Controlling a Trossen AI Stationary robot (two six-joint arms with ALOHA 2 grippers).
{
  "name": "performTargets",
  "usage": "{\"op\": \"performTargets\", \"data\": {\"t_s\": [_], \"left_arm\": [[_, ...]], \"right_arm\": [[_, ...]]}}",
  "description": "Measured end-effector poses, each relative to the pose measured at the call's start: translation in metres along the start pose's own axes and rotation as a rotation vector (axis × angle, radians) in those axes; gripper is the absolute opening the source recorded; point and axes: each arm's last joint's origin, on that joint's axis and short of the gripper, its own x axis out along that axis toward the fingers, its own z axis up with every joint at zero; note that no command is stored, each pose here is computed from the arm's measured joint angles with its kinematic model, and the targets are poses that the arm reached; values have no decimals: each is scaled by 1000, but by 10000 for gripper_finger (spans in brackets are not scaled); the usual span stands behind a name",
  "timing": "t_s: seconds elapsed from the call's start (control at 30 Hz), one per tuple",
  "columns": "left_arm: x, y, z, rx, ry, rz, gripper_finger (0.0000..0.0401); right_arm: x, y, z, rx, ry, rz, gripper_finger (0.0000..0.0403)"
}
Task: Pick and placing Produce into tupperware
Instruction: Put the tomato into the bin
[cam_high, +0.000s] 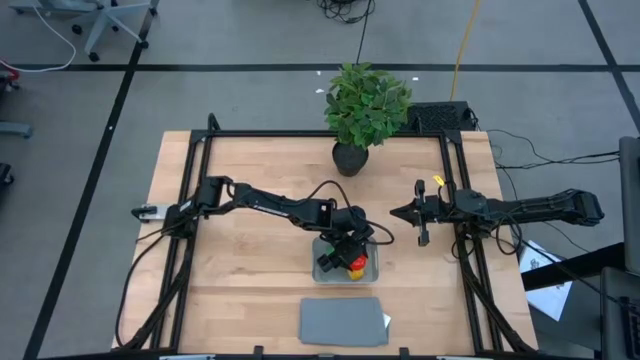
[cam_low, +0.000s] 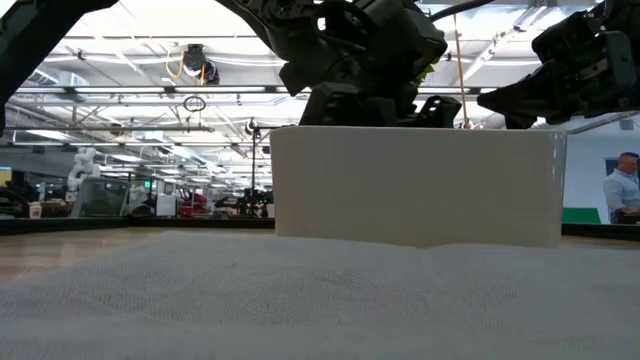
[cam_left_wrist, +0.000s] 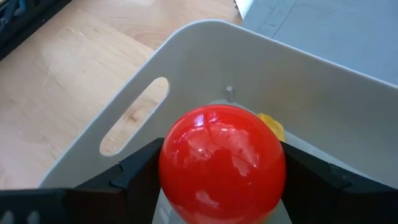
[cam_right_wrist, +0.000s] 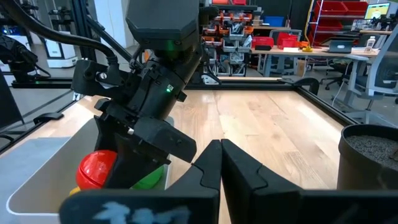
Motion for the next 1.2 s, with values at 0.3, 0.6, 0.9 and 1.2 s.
{"op": "performTargets", "data": {"t_s": [0.3,0.6,0.9,1.2], "left_arm": [[0,1,0,-50,-1,9,269],[0,1,1,-96,-7,12,269],[0,2,2,-143,-33,10,269],[1,1,6,-221,-65,-3,269]], "right_arm": [[0,0,0,0,0,0,0],[0,0,0,0,0,0,0],[0,0,0,0,0,0,0],[0,0,0,0,0,0,0]]}}
